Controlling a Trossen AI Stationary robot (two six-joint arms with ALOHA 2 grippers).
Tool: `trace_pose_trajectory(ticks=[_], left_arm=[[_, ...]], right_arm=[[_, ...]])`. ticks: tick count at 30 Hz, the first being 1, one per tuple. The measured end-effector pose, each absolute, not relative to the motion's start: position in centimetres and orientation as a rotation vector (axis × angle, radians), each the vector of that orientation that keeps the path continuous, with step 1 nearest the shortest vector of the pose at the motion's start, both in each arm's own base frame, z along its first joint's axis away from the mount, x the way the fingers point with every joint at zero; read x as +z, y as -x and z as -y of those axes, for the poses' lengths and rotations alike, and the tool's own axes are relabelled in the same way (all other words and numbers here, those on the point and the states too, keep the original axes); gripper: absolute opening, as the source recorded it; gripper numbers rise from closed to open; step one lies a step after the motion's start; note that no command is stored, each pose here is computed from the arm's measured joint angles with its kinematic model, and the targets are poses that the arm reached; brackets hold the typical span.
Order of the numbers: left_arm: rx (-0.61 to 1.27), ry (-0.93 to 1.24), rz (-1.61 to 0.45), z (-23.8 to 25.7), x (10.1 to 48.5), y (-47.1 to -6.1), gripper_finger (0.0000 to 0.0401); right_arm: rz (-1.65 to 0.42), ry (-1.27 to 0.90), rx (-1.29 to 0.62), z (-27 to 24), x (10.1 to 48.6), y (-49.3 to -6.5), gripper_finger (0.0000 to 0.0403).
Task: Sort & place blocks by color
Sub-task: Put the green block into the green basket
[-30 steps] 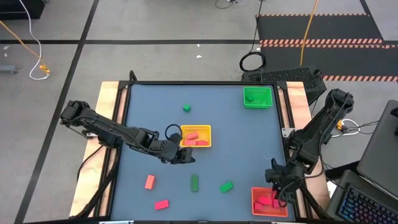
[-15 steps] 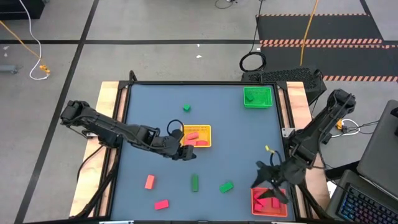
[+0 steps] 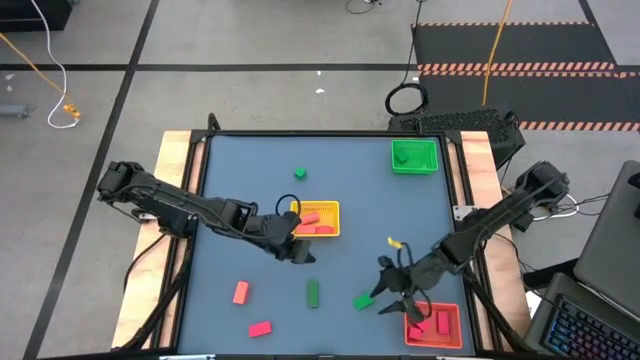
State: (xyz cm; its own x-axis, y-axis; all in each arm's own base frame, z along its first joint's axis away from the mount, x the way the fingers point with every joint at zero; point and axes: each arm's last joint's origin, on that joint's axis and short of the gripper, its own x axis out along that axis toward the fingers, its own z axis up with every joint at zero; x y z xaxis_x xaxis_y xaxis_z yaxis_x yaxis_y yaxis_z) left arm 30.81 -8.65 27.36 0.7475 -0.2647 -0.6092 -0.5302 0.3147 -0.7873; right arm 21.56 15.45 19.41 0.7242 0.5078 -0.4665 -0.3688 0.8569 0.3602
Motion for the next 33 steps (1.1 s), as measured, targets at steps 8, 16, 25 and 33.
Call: trace_pose_trajectory(ticks=[8, 16, 25, 33], left_arm=[[0.075, 1.272, -0.812, 9.5, 27.6, -30.7, 0.0184], [0.061, 1.269, -0.828, 10.2, 27.6, -30.5, 0.0184], [0.020, 1.297, -0.843, 11.1, 27.8, -30.3, 0.0184], [0.017, 1.289, -0.851, 11.3, 27.8, -30.2, 0.0184]], right_arm=[[-0.689, -0.177, 0.469, -15.9, 15.8, -22.8, 0.0224], [-0.721, -0.113, 0.408, -15.2, 13.9, -23.8, 0.0224], [-0.767, -0.101, 0.388, -14.8, 13.2, -23.9, 0.0224], [-0.807, -0.074, 0.383, -14.6, 12.8, -23.7, 0.0224]])
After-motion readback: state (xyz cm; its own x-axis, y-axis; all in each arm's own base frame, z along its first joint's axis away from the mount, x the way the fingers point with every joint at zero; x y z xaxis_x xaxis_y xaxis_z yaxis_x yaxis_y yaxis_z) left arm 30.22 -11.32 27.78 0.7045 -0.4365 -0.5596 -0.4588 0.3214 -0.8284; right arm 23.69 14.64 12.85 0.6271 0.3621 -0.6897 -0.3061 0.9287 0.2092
